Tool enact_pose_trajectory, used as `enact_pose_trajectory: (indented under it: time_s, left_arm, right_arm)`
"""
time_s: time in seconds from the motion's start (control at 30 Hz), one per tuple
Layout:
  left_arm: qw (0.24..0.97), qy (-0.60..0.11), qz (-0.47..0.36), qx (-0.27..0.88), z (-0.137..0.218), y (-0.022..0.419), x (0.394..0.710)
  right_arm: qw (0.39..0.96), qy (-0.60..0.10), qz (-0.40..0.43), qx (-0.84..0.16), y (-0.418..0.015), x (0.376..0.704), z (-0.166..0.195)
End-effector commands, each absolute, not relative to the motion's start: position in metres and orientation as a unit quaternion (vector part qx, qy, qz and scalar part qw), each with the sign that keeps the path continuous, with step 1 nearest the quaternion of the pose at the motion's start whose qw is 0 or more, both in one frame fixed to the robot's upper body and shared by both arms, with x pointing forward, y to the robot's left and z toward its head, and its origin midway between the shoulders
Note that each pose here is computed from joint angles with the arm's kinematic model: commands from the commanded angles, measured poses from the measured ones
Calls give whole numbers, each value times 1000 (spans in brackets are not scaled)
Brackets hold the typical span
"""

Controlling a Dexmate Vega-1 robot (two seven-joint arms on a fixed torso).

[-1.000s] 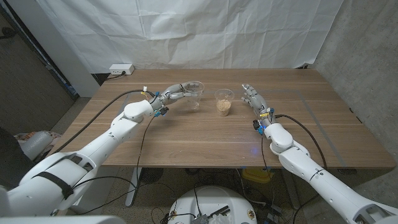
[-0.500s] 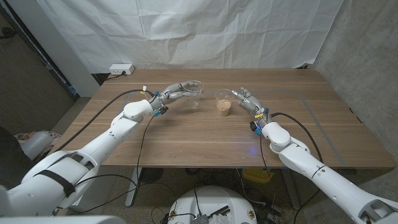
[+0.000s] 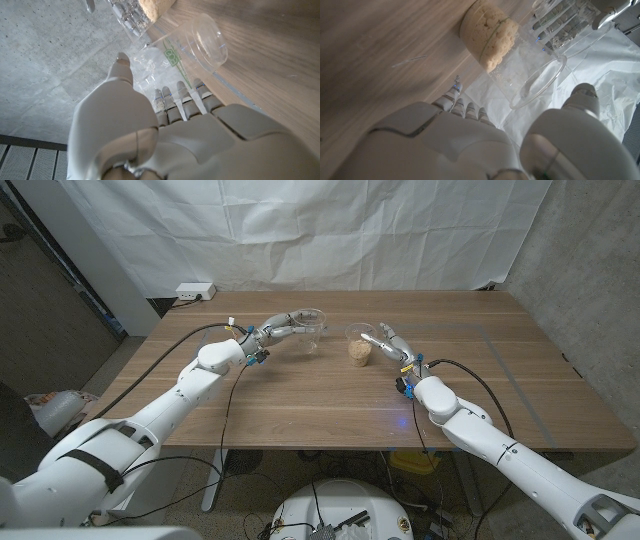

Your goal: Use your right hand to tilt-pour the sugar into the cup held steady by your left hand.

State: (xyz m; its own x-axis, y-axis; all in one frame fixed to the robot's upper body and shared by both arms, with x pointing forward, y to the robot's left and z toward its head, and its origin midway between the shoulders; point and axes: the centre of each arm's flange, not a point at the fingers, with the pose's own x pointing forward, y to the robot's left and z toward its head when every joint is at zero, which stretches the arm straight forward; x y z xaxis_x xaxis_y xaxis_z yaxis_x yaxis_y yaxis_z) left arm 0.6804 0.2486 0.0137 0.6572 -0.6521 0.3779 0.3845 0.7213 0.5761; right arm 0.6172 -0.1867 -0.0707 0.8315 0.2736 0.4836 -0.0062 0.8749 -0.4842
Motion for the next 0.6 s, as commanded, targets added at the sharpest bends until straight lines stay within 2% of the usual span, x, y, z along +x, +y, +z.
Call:
enact_pose_trajectory:
  time_s: [0.03,0.6]
  left_arm:
    - [881,-287,-296,233,17,250,684]
    - [881,-285,-298,231,20,253,688]
  right_arm:
    - [915,-290,75,-271,-173,611,-73]
    - [910,-280,21,-305,-148,614,-78]
